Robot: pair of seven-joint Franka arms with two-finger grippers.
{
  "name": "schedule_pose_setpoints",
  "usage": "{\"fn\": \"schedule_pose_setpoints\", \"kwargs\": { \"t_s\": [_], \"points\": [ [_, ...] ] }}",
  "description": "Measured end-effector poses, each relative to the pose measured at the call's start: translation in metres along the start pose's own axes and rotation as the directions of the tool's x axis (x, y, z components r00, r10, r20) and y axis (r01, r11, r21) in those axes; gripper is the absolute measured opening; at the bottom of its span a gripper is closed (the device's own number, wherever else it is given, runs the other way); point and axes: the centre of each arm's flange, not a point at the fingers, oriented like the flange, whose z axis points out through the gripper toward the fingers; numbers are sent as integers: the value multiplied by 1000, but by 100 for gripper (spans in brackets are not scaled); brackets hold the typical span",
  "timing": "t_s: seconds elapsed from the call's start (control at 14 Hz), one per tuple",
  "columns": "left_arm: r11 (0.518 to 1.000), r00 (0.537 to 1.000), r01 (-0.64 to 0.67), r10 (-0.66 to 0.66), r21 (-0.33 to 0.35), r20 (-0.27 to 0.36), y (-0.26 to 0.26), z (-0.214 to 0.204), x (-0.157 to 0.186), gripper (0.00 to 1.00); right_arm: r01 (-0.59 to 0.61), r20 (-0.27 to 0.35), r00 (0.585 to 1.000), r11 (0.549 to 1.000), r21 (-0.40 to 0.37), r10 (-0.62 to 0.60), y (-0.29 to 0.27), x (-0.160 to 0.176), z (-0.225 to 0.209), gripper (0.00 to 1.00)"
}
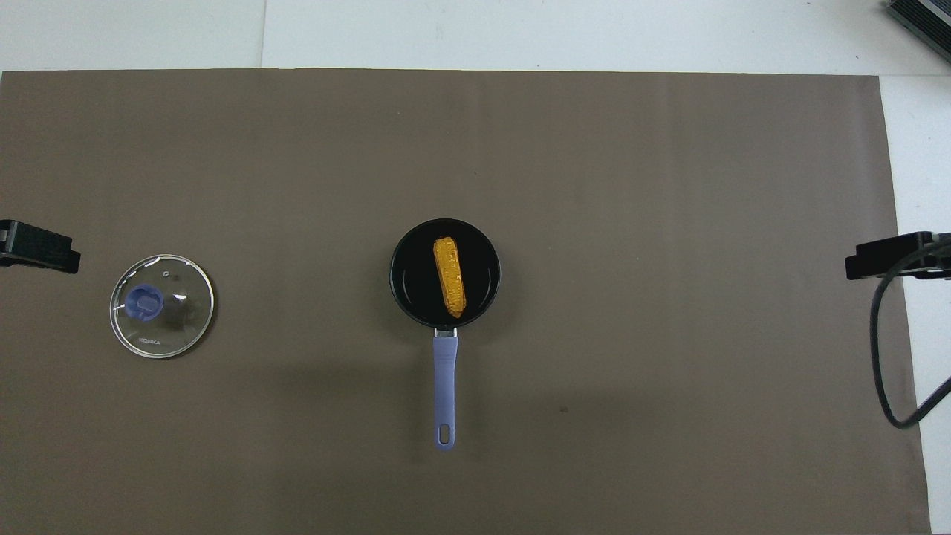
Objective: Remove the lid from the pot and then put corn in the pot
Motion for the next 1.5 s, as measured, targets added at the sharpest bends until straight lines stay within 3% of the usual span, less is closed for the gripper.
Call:
{"fn": "schedule_pose_setpoints", "kwargs": {
  "t_s": [1.5],
  "points": [
    [999, 1000, -30, 30, -32, 1, -3, 0, -1, 100, 32, 0, 999, 999, -19, -32, 8, 0, 0, 100]
  ]
}}
